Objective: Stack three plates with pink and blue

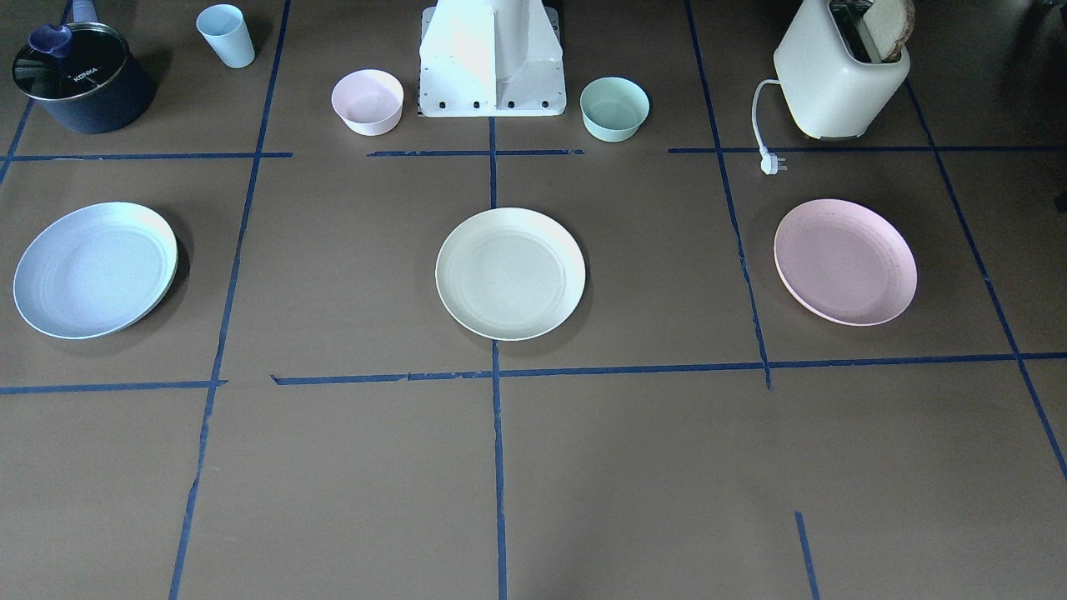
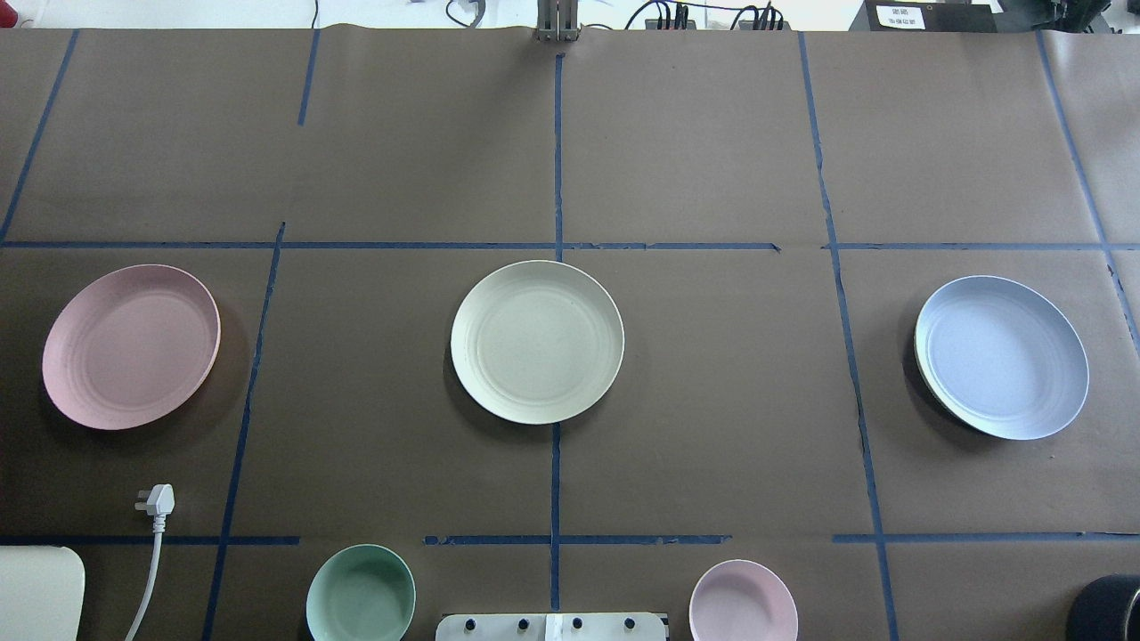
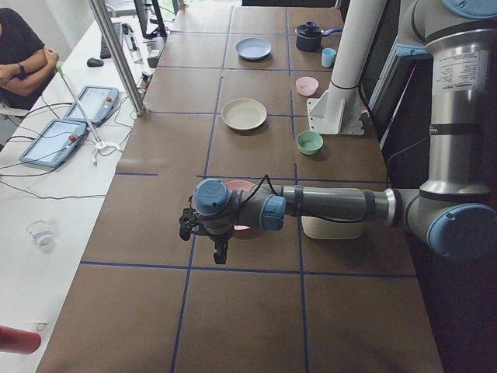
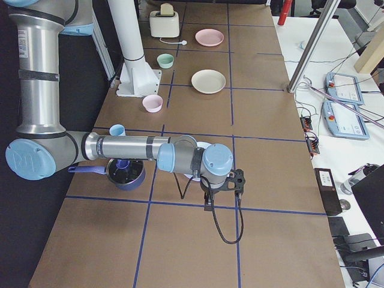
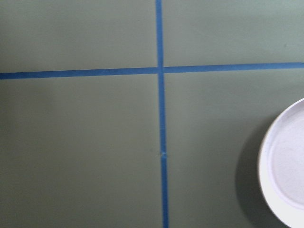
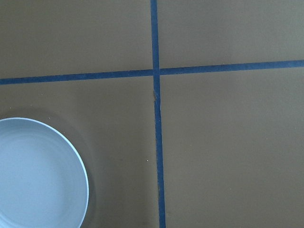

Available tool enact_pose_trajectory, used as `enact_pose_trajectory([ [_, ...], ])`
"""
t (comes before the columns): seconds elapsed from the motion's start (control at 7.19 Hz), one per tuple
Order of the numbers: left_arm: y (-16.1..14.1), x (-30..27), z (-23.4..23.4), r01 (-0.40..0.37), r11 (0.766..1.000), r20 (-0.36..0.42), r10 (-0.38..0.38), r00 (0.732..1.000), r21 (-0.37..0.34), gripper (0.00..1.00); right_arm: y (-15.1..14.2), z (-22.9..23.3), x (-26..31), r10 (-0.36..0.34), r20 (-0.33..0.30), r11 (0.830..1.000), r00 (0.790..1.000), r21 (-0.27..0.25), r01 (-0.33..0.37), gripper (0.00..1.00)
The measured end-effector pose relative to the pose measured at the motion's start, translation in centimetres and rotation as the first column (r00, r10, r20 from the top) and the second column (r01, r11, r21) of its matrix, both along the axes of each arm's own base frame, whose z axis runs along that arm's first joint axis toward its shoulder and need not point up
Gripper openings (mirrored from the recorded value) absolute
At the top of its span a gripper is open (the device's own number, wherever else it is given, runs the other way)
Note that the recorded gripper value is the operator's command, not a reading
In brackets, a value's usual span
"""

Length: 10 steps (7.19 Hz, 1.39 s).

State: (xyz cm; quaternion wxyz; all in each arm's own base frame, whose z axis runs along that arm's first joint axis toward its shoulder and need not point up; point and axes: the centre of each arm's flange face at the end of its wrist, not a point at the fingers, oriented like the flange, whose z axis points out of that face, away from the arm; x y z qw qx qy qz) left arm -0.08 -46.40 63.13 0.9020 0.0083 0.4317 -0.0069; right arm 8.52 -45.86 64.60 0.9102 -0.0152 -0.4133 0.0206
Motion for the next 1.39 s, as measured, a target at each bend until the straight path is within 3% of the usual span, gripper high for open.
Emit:
enact_pose_trajectory([
  [0.28, 1.6, 6.7, -0.7, 0.053, 0.998, -0.046, -0.054, 0.997, -0.029, 1.00, 0.0, -0.1, 0.0, 0.000, 0.000, 1.000, 1.000, 0.001, 0.000, 1.00],
  [0.56, 2.4, 11.6, -1.2, 0.086, 0.995, -0.033, -0.087, 0.996, -0.052, 1.00, -0.1, -0.1, 0.0, 0.000, -0.001, 1.000, 1.000, 0.002, 0.000, 1.00],
  [1.11, 2.7, 16.2, 1.3, 0.116, 0.992, -0.008, -0.117, 0.993, -0.054, 1.00, -0.1, -0.1, 0.0, -0.001, -0.002, 1.000, 1.000, 0.004, 0.001, 1.00],
  [1.39, 3.2, 18.2, 1.7, 0.110, 0.992, -0.008, -0.111, 0.994, -0.056, 0.92, -0.1, -0.2, 0.0, -0.001, -0.002, 1.000, 1.000, 0.006, 0.001, 1.00],
])
